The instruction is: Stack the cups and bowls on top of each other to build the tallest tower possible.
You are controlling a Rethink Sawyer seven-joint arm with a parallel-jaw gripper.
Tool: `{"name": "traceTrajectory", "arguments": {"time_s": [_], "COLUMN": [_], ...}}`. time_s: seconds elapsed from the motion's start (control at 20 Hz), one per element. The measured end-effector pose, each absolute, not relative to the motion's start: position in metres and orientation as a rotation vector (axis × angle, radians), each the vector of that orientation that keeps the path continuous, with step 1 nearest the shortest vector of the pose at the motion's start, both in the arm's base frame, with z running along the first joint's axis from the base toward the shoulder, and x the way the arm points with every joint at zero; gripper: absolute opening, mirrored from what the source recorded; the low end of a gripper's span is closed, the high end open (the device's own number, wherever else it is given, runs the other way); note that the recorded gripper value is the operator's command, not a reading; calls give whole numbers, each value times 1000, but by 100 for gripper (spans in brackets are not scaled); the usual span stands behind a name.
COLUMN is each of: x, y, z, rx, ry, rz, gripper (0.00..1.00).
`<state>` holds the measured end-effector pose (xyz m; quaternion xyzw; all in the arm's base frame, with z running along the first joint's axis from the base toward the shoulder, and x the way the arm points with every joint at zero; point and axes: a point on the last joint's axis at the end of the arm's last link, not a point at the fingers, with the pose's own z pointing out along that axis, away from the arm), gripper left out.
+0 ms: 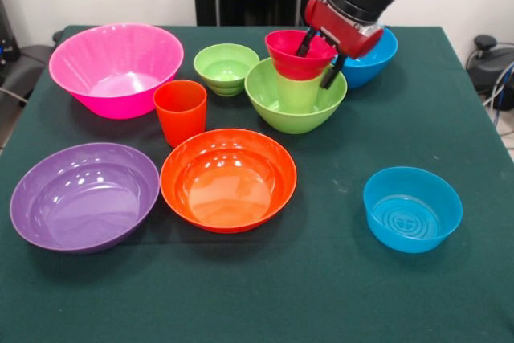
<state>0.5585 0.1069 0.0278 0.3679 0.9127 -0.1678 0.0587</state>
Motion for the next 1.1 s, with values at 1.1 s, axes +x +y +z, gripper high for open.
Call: {"name": "traceTrajectory", "arguments": {"time_s": [1.1], "x": [599], "y": [113], "z": [77], "rx": [1119], "ry": [2638], "rz": [-277], "gripper": [100]}}
